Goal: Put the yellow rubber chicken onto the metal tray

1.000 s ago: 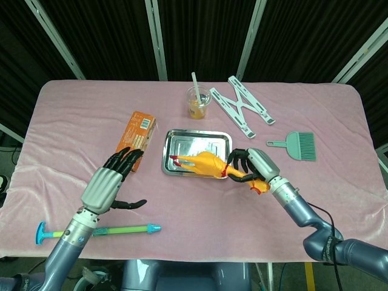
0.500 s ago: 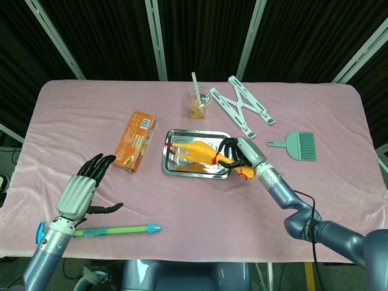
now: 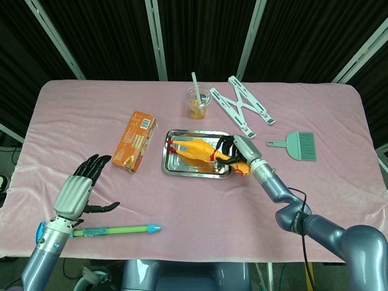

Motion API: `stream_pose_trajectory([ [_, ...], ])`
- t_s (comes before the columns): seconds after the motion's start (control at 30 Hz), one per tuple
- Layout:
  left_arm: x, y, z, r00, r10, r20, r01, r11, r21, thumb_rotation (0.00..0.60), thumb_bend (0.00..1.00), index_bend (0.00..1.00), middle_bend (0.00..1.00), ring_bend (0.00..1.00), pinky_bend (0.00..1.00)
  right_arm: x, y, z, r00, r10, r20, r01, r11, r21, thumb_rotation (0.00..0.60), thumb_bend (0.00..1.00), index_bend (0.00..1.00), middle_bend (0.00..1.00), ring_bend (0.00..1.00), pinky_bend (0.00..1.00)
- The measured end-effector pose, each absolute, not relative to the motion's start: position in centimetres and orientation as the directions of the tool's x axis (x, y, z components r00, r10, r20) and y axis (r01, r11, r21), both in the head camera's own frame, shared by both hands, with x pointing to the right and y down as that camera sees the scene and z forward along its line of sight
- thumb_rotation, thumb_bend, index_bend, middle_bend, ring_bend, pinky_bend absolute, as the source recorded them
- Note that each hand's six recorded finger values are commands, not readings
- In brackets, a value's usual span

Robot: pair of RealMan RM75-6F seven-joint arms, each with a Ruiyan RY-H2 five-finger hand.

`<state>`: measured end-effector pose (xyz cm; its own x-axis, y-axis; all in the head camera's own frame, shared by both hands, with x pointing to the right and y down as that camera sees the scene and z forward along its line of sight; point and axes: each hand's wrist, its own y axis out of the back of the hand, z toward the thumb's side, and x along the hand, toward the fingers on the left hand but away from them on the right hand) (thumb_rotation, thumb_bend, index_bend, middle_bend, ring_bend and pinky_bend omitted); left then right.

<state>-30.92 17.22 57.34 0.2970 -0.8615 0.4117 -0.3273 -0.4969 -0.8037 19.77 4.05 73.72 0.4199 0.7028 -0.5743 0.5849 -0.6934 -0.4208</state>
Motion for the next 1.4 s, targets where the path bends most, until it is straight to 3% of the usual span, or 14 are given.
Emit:
stream_pose_trajectory([
  [0.03,-31.0,17.2,57.4,0.294,-0.862,0.414,-0.327,-0.497,-0.803,0.574,0.0,0.0,0.07,0.0,0.12,19.8,4.1,73.7,0.421,0.701,-0.575,0.582,-0.695,-0.422,0.6,0.44,0.26,0.38,0.27,0.32],
  [0.2,-31.6,17.2,57.2,0.28,-0.868,0.41,-0.334,-0.488,-0.806,0.572,0.0,0.0,0.06,0.0,0.12,20.0,3.9,73.6,0.424,0.702,-0.573,0.568,-0.699,-0.436,0.6,0.14,0.03,0.19,0.1,0.16],
  [0.33,-32.0,17.1,57.0,0.273,-0.873,0.403,-0.342,-0.48,-0.808,0.571,0.0,0.0,0.06,0.0,0.12,19.9,3.9,73.5,0.424,0.704,-0.57,0.566,-0.697,-0.44,0.6,0.03,0.0,0.09,0.01,0.1],
  [0.77,-34.3,16.5,56.4,0.228,-0.892,0.39,-0.329,-0.447,-0.832,0.574,0.0,0.0,0.06,0.0,0.12,20.5,3.4,72.0,0.41,0.744,-0.527,0.565,-0.661,-0.494,0.6,0.02,0.0,0.08,0.02,0.09],
  [0.97,-37.0,15.9,55.7,0.155,-0.919,0.364,-0.303,-0.395,-0.868,0.6,0.0,0.0,0.06,0.0,0.12,23.1,2.7,70.1,0.367,0.797,-0.48,0.553,-0.602,-0.576,0.6,0.22,0.19,0.23,0.2,0.21],
  [1.13,-40.0,15.8,55.1,0.083,-0.936,0.341,-0.255,-0.351,-0.901,0.6,0.01,0.04,0.07,0.0,0.12,26.6,2.7,68.2,0.317,0.848,-0.424,0.479,-0.529,-0.701,0.6,0.22,0.19,0.24,0.21,0.22],
  [1.27,-42.7,16.0,54.6,0.028,-0.947,0.319,-0.219,-0.317,-0.923,0.6,0.01,0.07,0.08,0.0,0.12,30.2,3.8,66.2,0.27,0.885,-0.38,0.385,-0.461,-0.799,0.6,0.23,0.18,0.24,0.2,0.14],
  [1.4,-45.1,16.5,54.0,-0.027,-0.96,0.279,-0.177,-0.27,-0.947,0.6,0.01,0.09,0.09,0.0,0.11,34.5,6.4,63.9,0.214,0.908,-0.361,0.3,-0.413,-0.86,0.6,0.23,0.11,0.23,0.12,0.05],
])
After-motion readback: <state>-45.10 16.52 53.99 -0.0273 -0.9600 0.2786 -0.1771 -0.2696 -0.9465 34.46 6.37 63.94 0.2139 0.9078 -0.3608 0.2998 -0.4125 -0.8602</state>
